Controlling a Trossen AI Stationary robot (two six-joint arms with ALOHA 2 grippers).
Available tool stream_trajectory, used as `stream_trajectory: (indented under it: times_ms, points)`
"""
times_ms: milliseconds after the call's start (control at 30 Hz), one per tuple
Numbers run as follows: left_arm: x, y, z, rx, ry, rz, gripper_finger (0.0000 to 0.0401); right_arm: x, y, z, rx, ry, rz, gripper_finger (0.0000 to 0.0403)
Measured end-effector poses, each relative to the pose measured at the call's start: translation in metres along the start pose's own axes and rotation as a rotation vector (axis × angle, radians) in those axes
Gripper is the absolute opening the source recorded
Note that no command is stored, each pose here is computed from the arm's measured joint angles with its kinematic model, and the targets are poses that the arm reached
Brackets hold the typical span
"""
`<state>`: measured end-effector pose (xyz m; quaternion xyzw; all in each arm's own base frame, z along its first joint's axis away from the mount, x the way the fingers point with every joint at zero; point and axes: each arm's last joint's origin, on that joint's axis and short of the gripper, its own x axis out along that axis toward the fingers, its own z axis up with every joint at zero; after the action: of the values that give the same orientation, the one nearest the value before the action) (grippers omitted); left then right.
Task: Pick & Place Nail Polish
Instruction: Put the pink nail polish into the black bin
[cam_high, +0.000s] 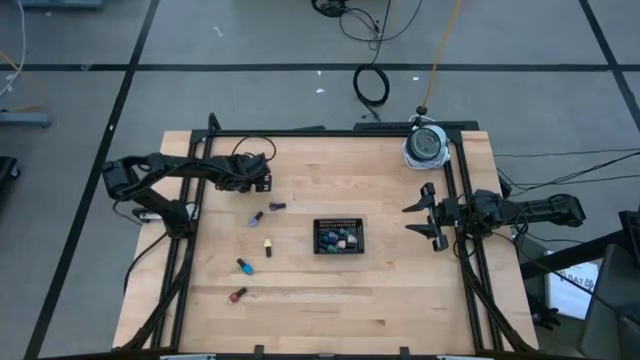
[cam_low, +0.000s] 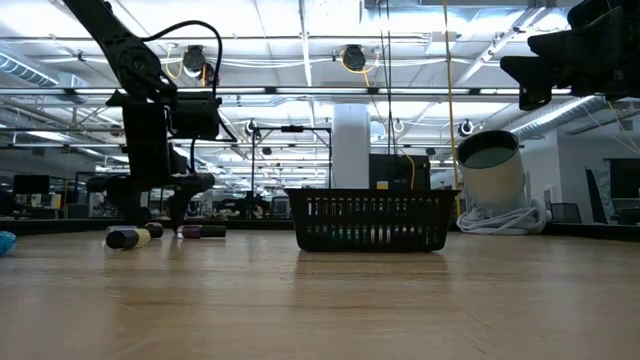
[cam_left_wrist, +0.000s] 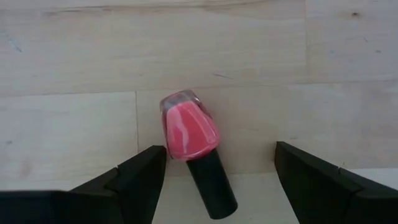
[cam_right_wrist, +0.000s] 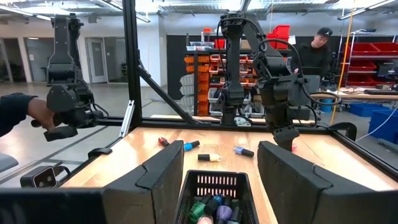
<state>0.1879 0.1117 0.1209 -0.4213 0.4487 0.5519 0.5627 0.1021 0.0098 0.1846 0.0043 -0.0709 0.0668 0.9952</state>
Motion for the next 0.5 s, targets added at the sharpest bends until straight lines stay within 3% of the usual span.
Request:
stream_trajectory:
  times_ms: [200,500]
  points:
    - [-0.0009,-0.0013,-0.0051,-0.006,0.009,0.007,0.0278,0.0000,0.0000,0.0000,0.000,0.000,0.000,0.0195]
    - [-0.0008,-0.0014,-0.0055,-0.036,-0.001,0.011,0.0155,0.0000,0.0000,0.0000,0.000,0.000,0.000,0.0194]
